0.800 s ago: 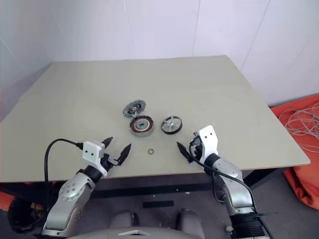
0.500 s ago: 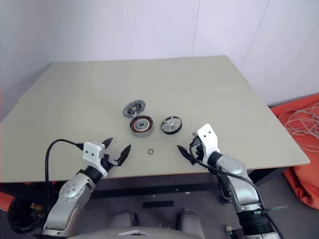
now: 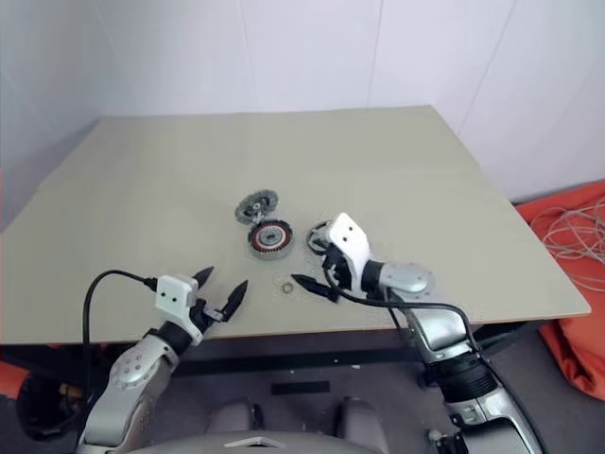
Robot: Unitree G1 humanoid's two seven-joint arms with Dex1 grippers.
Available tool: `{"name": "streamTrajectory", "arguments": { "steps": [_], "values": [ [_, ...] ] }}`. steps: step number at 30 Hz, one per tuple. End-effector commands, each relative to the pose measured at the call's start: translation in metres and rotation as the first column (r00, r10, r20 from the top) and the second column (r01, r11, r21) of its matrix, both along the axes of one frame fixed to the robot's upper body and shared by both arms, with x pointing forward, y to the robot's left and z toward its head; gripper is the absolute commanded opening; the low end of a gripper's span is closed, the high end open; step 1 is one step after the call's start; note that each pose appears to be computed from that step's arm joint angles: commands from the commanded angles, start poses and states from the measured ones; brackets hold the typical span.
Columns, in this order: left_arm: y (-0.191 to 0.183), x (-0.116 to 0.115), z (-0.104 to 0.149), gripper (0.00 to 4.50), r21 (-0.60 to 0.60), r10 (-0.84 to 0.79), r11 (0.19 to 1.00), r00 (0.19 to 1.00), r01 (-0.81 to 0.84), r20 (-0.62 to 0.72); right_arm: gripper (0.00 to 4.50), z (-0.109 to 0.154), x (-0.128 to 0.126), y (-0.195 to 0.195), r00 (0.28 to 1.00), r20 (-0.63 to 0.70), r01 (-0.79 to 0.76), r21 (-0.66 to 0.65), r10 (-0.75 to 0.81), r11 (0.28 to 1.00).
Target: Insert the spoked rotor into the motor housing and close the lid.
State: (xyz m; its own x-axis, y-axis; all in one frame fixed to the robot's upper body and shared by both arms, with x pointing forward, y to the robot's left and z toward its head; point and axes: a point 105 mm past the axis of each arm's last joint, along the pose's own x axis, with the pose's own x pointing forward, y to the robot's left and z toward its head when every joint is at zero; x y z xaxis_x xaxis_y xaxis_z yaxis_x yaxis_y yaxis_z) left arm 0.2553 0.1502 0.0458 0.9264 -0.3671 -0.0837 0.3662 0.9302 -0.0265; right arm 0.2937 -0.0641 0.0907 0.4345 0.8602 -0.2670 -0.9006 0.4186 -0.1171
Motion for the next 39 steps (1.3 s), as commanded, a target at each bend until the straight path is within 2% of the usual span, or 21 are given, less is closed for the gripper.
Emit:
{"name": "streamTrajectory", "arguments": {
  "steps": [1, 13, 39],
  "values": [
    [0.000, 0.000, 0.013, 4.50, -0.001, 0.005, 1.000, 0.999, -0.005, 0.050, 4.48, 0.007, 0.002, 0.010, 0.998, 0.015, -0.065, 0.002, 0.065, 0.998],
    [-0.003, 0.001, 0.010, 4.50, -0.006, 0.006, 1.000, 0.999, -0.006, 0.052, 4.48, -0.034, 0.013, 0.020, 0.987, -0.055, -0.153, -0.103, 0.148, 0.983],
    [0.001, 0.001, 0.009, 4.50, -0.006, 0.029, 1.000, 0.998, -0.029, 0.058, 4.48, -0.038, 0.009, 0.029, 0.975, -0.064, -0.222, -0.141, 0.215, 0.965]
  ]
}}
